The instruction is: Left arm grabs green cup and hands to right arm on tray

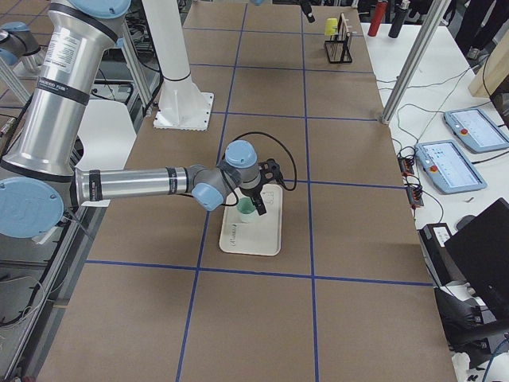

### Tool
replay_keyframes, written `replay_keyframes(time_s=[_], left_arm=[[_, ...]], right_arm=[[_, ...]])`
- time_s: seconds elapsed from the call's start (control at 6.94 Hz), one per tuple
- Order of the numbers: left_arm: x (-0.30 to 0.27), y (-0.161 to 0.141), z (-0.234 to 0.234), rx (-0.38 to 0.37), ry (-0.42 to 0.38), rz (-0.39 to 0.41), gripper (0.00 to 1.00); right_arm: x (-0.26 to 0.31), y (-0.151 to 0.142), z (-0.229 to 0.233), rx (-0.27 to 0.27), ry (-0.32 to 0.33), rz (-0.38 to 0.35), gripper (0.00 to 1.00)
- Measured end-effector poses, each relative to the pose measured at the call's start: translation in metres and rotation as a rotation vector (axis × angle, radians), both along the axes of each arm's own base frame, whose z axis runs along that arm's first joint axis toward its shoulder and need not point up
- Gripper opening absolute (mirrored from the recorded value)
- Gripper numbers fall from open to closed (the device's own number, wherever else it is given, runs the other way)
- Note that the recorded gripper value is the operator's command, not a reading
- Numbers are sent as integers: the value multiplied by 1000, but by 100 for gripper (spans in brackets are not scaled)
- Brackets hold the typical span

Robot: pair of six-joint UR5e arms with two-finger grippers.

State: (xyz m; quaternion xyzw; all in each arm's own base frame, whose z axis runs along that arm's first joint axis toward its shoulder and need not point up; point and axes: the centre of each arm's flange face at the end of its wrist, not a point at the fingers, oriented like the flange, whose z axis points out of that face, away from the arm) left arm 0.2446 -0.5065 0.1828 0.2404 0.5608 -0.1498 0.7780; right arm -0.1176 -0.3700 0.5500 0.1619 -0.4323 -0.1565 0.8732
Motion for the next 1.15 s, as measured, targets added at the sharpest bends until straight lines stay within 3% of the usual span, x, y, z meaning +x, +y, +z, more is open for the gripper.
replay_keyframes(time_s=[0.14,0.43,0.58,0.86,1.15], left_arm=[[0,-1,3,-3,-6,-1,100],[-13,-8,23,18,-67,-9,100],[-31,-17,37,34,-144,-13,100],[-85,-41,75,61,-387,25,100],[-132,-43,142,68,-611,129,100]], right_arm=[[21,-3,-3,-18,-36,25,99],[37,-9,-3,-33,-50,53,99],[43,-12,2,-31,-18,57,99],[67,-21,24,-1,130,39,99],[100,-29,41,22,245,-9,99]])
